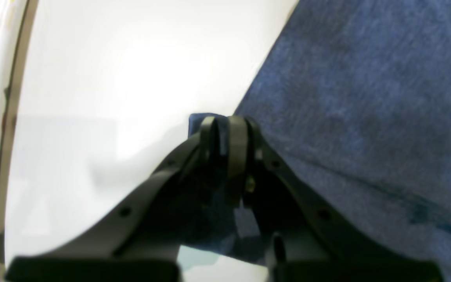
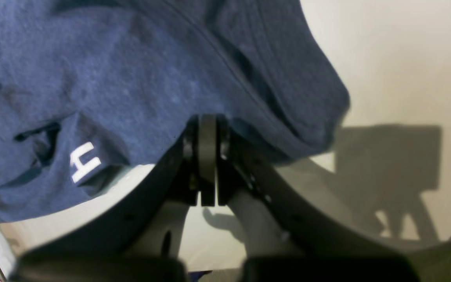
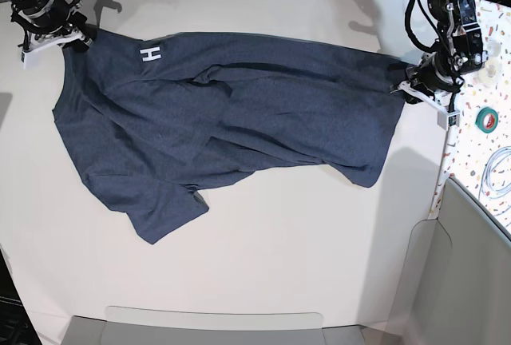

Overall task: Layout the t-shirt on the table in an organized manner, then fold the t-shirt properly
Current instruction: 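Regrasp the shirt edge with the left gripper and pull it taut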

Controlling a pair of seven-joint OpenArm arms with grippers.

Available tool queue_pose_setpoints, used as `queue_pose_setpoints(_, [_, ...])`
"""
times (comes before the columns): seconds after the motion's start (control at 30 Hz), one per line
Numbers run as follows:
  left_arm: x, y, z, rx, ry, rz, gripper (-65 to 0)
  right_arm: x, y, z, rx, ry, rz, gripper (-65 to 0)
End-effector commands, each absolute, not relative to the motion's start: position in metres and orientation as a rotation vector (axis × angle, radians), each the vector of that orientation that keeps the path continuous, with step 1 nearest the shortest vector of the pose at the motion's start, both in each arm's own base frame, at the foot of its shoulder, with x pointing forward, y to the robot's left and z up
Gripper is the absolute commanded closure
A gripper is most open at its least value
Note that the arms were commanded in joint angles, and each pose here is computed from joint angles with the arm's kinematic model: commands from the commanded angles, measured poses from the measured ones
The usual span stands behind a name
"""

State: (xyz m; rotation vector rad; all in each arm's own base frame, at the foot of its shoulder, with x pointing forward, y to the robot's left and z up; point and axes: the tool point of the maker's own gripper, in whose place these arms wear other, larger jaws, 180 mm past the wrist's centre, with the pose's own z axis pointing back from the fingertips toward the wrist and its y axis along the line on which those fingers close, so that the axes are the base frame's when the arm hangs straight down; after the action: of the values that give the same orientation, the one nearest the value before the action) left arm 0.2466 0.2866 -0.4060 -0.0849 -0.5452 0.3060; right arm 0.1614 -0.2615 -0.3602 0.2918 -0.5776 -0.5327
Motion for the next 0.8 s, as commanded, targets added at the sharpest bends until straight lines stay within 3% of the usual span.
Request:
queue_pose_setpoints(0.0, [0.243, 0.301, -0.399, -0.051, -0.558, 0.318, -4.0, 0.168, -0.265, -0.352, 0.287, -0.617, -0.52, 0.0])
queue_pose_setpoints(0.37, [0.237, 0.295, -0.346, -0.003, -0.692, 0.24, -4.0, 0.169, -0.265, -0.351, 0.289, -0.622, -0.52, 0.0])
queue_pose_setpoints(0.63, [0.235, 0.282, -0.353, -0.038, -0.682, 0.247, -4.0, 0.169, -0.265, -0.351, 0.289, -0.622, -0.52, 0.0])
queue_pose_setpoints(0.77, [0.226, 0.262, -0.39, -0.086, -0.568, 0.218, -4.0, 0.169, -0.265, -0.351, 0.289, -0.622, -0.52, 0.0])
